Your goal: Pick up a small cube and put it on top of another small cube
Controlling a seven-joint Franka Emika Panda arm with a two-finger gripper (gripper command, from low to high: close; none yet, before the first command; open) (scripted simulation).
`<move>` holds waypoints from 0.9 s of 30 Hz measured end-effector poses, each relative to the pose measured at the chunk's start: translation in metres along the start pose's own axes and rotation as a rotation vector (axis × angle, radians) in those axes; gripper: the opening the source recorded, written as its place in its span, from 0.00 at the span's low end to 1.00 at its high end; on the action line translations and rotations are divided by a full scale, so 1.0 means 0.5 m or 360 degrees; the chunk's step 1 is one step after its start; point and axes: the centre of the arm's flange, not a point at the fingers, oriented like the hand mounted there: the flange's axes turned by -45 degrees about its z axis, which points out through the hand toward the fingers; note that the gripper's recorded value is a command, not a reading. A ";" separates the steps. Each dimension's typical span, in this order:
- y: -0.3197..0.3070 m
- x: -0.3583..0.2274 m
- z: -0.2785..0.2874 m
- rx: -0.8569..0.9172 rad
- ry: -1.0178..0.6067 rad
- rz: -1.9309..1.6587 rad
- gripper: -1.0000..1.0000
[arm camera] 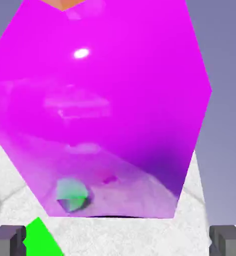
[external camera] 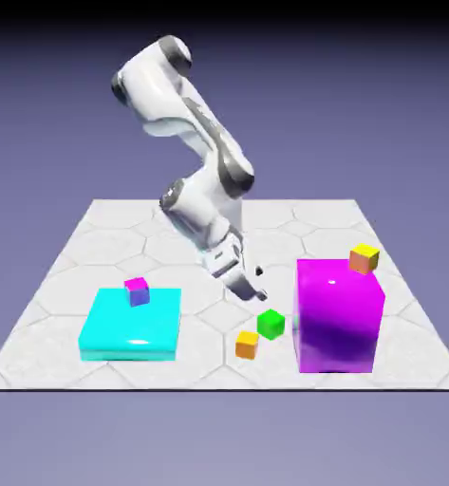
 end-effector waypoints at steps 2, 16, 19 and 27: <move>0.000 -0.016 0.028 0.0081 0.0024 -0.0087 0.50; -0.030 -0.134 0.204 0.0589 0.0240 -0.0662 0.50; -0.034 -0.144 0.215 0.0625 0.0260 -0.0706 0.50; -0.051 -0.155 0.275 0.0626 0.0259 -0.0707 0.00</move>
